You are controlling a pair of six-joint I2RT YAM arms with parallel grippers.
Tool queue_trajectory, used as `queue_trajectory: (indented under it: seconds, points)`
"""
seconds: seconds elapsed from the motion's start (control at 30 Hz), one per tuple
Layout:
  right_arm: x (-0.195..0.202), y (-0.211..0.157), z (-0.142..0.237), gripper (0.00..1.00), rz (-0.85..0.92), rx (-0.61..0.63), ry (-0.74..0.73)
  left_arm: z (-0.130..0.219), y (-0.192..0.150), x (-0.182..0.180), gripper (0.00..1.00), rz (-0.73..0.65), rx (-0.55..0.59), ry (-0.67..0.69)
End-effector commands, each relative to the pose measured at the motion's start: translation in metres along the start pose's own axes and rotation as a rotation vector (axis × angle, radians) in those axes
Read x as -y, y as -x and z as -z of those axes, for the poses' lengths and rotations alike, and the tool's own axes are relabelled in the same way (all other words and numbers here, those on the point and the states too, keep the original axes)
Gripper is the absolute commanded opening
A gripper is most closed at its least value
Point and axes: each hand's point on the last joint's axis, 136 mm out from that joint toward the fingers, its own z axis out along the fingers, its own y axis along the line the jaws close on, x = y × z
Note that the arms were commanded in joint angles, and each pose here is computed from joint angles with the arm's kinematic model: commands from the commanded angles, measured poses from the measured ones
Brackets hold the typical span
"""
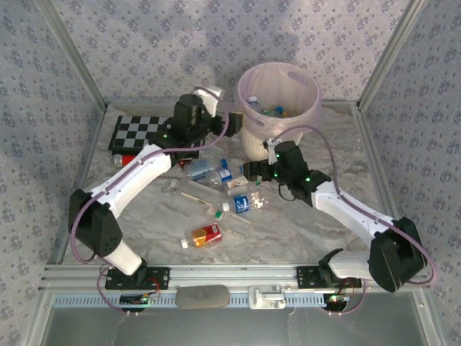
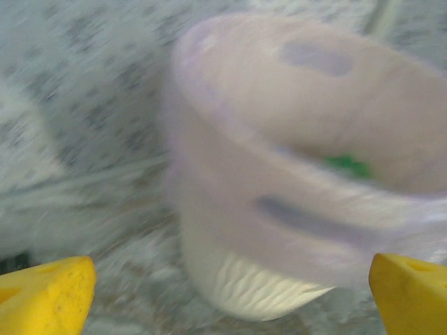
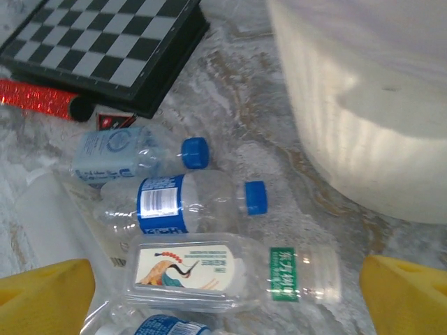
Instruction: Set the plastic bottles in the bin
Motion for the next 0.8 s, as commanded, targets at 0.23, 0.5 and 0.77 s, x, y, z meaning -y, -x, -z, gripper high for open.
queue_trajectory:
  seconds: [0.23, 0.5, 0.77]
  points:
    - [-0.082, -0.028, -0.054, 0.99, 0.238, -0.225, 0.164, 0.084, -0.069, -0.152, 1.0, 0.376, 0.094, 0.407]
    - [-0.144, -0.053, -0.093, 0.96, 0.383, -0.361, 0.252, 0.143, -0.118, -0.202, 1.0, 0.479, 0.096, 0.565]
    - [-0.151, -0.079, -0.12, 0.94, 0.466, -0.56, 0.226, 0.157, -0.136, -0.208, 1.0, 0.499, 0.09, 0.589]
